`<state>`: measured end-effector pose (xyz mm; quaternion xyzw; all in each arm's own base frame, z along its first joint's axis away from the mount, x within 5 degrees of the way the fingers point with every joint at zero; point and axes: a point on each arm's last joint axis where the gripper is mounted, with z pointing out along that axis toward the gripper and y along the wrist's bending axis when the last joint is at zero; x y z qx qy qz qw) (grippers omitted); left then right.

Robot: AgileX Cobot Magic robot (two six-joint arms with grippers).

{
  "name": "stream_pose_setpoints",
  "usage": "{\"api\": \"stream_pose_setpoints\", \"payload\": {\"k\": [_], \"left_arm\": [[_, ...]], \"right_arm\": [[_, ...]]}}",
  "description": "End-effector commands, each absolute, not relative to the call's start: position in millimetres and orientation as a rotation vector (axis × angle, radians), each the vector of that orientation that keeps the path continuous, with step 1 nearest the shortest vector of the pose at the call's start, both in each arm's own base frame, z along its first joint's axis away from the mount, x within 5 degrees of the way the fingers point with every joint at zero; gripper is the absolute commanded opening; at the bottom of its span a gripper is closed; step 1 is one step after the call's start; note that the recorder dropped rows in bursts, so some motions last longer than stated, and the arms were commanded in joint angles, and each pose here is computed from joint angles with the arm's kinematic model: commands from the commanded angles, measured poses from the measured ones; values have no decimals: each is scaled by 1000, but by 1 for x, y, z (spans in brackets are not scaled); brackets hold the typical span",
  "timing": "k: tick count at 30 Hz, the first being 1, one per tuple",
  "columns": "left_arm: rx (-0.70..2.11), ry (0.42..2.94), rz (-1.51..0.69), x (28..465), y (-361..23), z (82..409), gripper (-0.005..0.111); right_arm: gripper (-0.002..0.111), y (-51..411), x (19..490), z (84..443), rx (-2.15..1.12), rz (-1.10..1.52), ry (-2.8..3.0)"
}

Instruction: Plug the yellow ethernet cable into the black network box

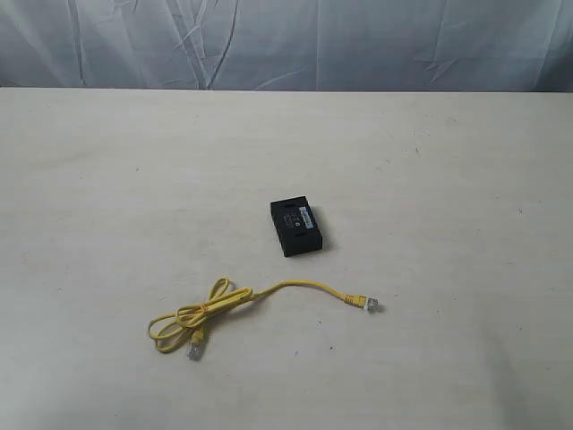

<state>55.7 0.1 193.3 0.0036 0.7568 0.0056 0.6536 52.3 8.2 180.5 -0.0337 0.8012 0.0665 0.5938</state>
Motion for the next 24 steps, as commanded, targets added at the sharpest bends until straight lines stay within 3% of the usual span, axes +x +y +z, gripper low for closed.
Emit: {"api": "stream_pose_setpoints", "payload": {"k": [1,12,24], "left_arm": [[12,1716,24,56,0,192,0],[42,1688,64,56,1,195,0],[11,1255,24,52,0,234,0]], "right_arm": [[-1,8,52,181,-82,154,1846],[-1,8,52,181,-82,154,1846],[-1,8,52,180,-82,153,1850]]}}
